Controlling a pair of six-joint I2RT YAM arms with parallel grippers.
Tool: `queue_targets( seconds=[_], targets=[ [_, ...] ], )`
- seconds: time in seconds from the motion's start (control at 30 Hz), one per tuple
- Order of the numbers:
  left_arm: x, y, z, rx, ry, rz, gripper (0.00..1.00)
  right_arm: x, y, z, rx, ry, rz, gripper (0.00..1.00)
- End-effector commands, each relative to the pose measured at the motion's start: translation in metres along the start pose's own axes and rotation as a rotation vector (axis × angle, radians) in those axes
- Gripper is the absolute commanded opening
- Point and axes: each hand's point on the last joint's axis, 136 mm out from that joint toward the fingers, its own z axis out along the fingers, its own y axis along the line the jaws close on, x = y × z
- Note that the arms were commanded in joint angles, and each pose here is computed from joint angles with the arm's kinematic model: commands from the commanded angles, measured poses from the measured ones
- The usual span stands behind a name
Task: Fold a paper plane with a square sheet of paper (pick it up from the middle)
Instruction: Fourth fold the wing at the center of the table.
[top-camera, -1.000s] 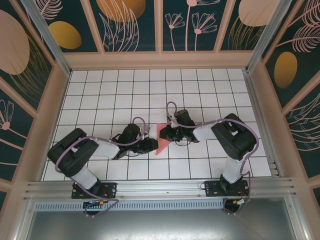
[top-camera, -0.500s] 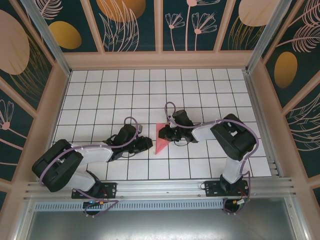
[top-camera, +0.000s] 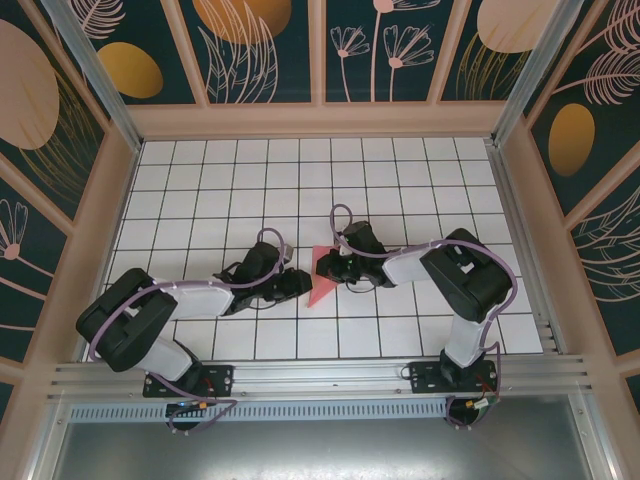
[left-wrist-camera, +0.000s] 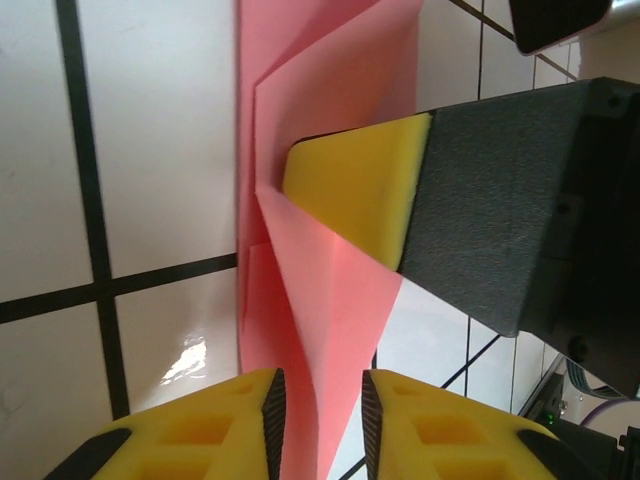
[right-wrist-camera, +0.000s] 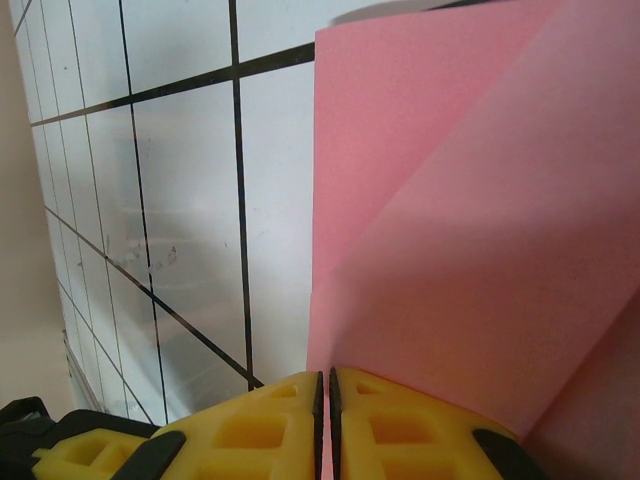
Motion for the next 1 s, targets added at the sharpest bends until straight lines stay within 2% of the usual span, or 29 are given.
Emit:
queue_targets(
  seconds=[0.0,0.23,0.63,0.87,0.97],
  targets=[
    [0.001,-0.008,0.004,0.019,0.027,0.035,0.27,0.025,-0.041,0.005,0.138,0.052,0.06,0.14],
    [0.011,0.001,0.008,0.003,0.071,0.031,0.28,0.025,-0.042,0.006,0.14,0.054,0.06,0.14],
    [0.028,0.019,0.014,-0.047,0.138,0.02,0.08,0.026,-0.045,0.006,0.153,0.058,0.06,0.14],
    [0.044,0.041,0.013,-0.114,0.17,-0.002,0.09,0.028,-0.054,0.007,0.186,0.06,0.067,0.14],
    [0.046,0.04,0.012,-0.115,0.174,0.005,0.13,0.029,-0.056,0.007,0.195,0.061,0.068,0.14]
  ],
)
